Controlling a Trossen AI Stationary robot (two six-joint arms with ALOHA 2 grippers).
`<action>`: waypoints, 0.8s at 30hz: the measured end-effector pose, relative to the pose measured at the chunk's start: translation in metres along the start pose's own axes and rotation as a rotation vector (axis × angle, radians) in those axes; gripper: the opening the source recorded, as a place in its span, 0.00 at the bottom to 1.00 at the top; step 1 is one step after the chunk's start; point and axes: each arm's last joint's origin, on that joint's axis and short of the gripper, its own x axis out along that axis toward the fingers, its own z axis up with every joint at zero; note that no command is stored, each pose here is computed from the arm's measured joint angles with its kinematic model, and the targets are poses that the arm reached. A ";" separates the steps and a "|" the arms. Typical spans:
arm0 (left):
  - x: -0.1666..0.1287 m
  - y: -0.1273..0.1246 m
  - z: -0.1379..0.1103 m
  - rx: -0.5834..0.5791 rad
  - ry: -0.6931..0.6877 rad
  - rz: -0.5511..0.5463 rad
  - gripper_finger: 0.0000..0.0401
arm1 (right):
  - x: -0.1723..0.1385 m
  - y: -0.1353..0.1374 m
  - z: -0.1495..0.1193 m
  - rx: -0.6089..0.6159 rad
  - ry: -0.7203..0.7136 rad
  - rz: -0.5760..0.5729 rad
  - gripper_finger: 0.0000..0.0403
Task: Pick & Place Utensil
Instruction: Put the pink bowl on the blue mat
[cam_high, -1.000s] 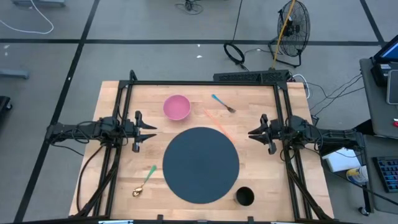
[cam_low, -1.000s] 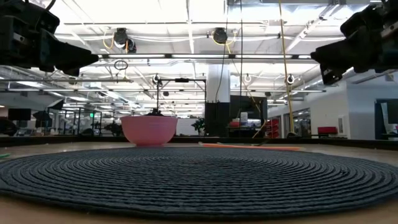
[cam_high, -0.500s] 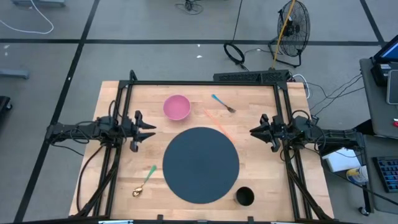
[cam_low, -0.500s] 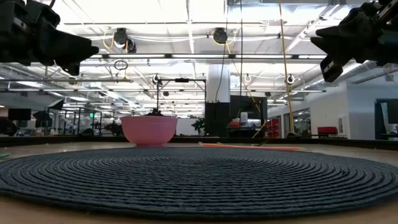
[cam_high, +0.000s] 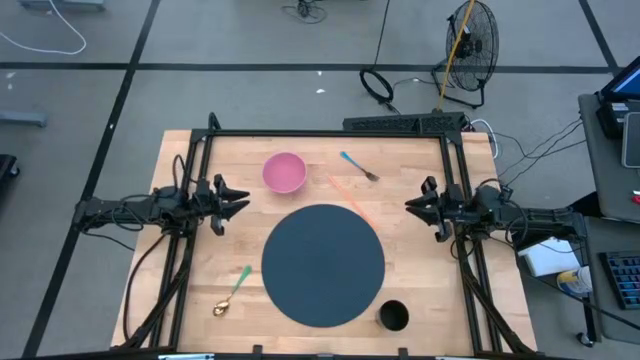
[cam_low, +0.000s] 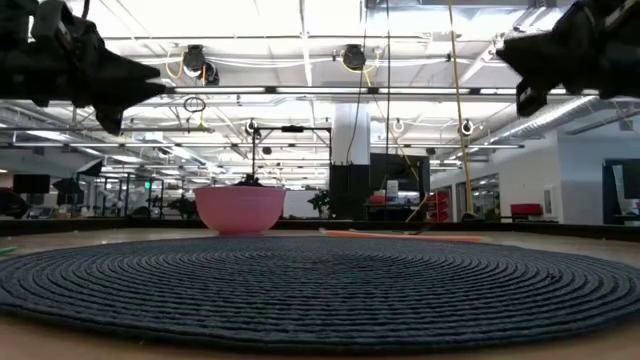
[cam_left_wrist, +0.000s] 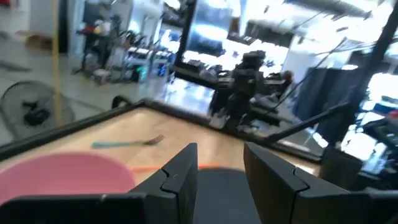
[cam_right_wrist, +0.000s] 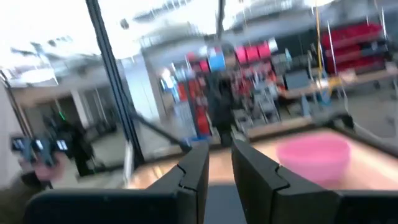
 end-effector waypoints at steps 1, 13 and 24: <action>0.000 -0.001 0.002 0.007 -0.022 -0.016 0.34 | 0.000 0.001 0.004 -0.009 -0.037 0.015 0.16; -0.004 -0.008 0.029 0.102 -0.288 -0.081 0.34 | 0.000 0.005 0.012 -0.147 -0.098 0.079 0.16; -0.002 -0.006 0.025 -0.015 -0.125 -0.046 0.34 | 0.001 0.005 0.010 -0.107 -0.038 0.067 0.16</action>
